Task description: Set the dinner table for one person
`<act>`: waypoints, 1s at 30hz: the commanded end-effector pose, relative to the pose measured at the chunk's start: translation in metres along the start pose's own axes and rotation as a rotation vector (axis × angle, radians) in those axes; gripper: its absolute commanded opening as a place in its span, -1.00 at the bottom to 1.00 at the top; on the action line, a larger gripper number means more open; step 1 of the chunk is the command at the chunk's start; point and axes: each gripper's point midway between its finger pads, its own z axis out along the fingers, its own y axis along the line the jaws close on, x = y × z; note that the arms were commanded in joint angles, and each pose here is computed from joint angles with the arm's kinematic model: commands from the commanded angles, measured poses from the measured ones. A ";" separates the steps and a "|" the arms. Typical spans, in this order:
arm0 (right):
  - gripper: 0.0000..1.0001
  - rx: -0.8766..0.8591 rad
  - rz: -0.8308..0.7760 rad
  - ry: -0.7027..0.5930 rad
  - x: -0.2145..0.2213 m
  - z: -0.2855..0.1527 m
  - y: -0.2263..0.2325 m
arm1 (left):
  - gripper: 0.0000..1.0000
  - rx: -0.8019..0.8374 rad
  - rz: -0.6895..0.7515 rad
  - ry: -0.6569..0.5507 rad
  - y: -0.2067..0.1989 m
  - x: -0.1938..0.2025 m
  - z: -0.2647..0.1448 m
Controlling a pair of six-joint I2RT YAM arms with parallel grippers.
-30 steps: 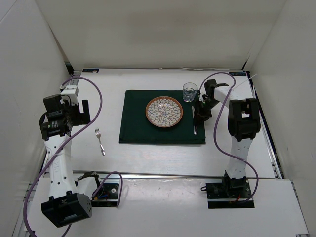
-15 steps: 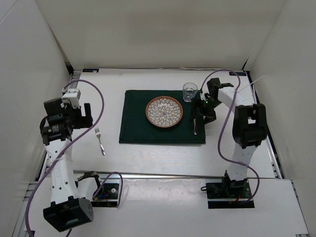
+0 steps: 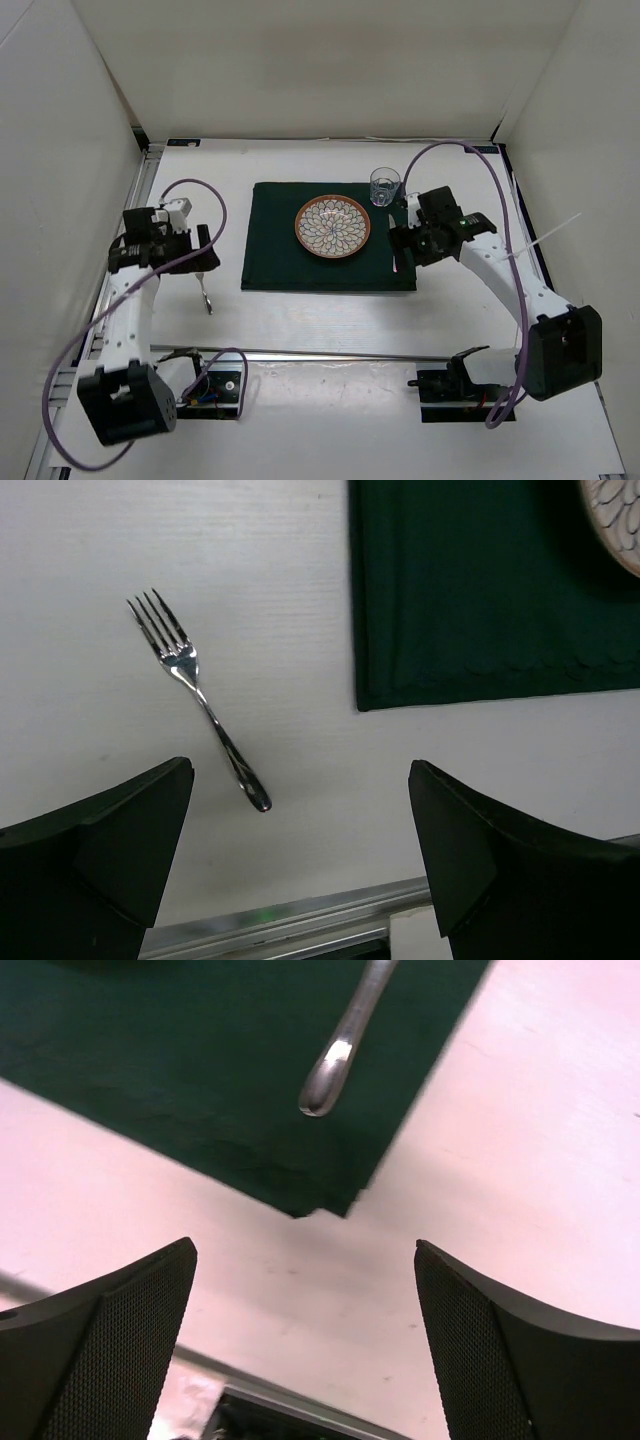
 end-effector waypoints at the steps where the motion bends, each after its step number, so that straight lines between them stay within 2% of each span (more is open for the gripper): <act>1: 0.85 0.136 -0.038 -0.070 -0.013 -0.003 -0.026 | 1.00 -0.016 -0.113 0.073 0.008 0.012 0.029; 2: 0.85 0.146 -0.049 -0.079 -0.015 -0.003 -0.028 | 1.00 -0.040 -0.152 0.121 0.015 0.021 0.039; 8: 0.85 0.210 -0.075 -0.193 -0.055 -0.031 -0.040 | 0.95 -0.233 -0.280 0.189 0.053 0.038 0.070; 12: 0.85 0.251 -0.081 -0.254 -0.083 -0.052 -0.054 | 0.91 -0.288 -0.322 0.265 0.066 0.053 0.086; 16: 0.82 0.271 -0.065 -0.318 -0.112 -0.081 -0.060 | 0.72 -0.355 -0.386 0.369 0.080 0.075 0.106; 17: 0.82 0.272 -0.065 -0.327 -0.115 -0.087 -0.059 | 0.55 -0.374 -0.396 0.392 0.083 0.082 0.109; 20: 0.82 0.307 -0.052 -0.374 -0.131 -0.109 -0.066 | 0.25 -0.398 -0.410 0.452 0.088 0.096 0.116; 21: 0.82 0.318 -0.050 -0.378 -0.132 -0.114 -0.071 | -0.20 -0.408 -0.400 0.461 0.089 0.096 0.119; 24: 0.82 0.366 -0.021 -0.397 -0.138 -0.126 -0.090 | -0.80 -0.449 -0.408 0.527 0.097 0.110 0.125; 30: 0.82 0.398 0.011 -0.414 -0.137 -0.134 -0.104 | -0.80 -0.479 -0.451 0.504 0.115 0.102 0.125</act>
